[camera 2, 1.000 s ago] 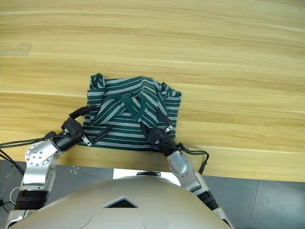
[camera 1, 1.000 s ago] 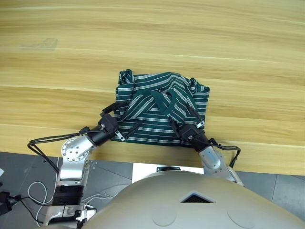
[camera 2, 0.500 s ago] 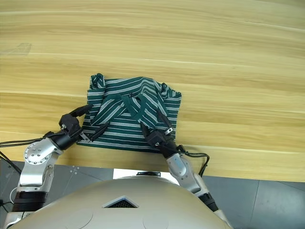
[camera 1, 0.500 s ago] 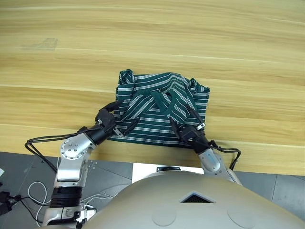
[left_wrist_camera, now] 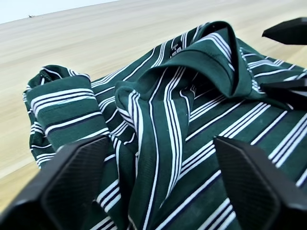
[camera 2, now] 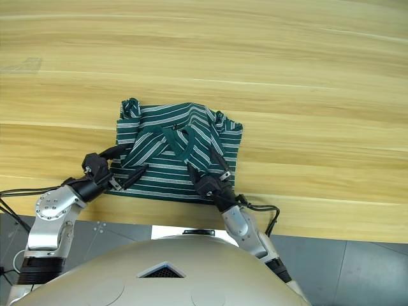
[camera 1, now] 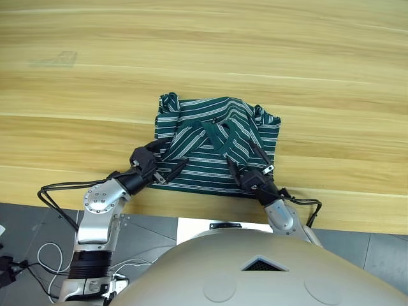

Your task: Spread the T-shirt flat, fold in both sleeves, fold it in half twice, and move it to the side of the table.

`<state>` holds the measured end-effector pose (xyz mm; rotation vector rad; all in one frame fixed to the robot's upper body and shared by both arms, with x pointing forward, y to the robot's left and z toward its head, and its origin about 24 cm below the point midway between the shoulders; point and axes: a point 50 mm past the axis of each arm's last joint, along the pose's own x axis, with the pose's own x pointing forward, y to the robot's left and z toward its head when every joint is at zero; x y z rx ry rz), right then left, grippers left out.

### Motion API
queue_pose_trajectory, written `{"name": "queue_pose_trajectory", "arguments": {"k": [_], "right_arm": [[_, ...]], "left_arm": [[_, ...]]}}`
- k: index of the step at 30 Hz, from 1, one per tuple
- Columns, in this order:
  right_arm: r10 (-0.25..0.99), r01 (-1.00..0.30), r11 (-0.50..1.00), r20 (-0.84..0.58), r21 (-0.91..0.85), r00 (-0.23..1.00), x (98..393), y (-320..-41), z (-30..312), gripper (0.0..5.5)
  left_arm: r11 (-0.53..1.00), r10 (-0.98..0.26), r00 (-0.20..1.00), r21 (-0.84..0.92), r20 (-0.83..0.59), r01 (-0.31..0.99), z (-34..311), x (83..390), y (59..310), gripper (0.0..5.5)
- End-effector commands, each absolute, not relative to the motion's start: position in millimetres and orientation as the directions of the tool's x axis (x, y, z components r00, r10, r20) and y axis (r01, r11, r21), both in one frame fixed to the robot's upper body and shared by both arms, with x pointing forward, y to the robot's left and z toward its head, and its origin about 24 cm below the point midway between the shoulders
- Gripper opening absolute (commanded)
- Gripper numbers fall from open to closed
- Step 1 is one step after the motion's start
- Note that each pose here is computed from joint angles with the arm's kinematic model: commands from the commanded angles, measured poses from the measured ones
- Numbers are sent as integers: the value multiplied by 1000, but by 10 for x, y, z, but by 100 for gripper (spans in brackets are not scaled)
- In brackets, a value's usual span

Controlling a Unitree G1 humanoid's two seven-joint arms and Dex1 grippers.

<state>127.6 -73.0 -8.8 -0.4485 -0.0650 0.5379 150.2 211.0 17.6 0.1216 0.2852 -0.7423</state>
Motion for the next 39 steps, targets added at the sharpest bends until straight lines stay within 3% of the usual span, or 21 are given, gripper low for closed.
{"name": "queue_pose_trajectory", "arguments": {"k": [1,17,23,30,39], "right_arm": [[510,-480,760,-54,-439,858,1263,-715,-100,371],[515,-483,754,-56,-444,855,1169,-798,-83,371],[591,-568,785,23,-247,806,1073,-950,240,371],[681,-662,711,-6,-237,732,982,-953,278,371],[637,-640,734,-95,-226,765,1056,-866,-20,371]], "left_arm": [[735,-646,698,-4,-310,679,166,1491,2095,336],[770,-611,726,-26,-315,637,94,1533,2065,92],[777,-613,738,-47,-282,628,91,1530,2005,1],[786,-608,754,-57,-247,615,79,1553,1941,1],[790,-613,780,-90,-125,606,242,1640,1868,1]]}}
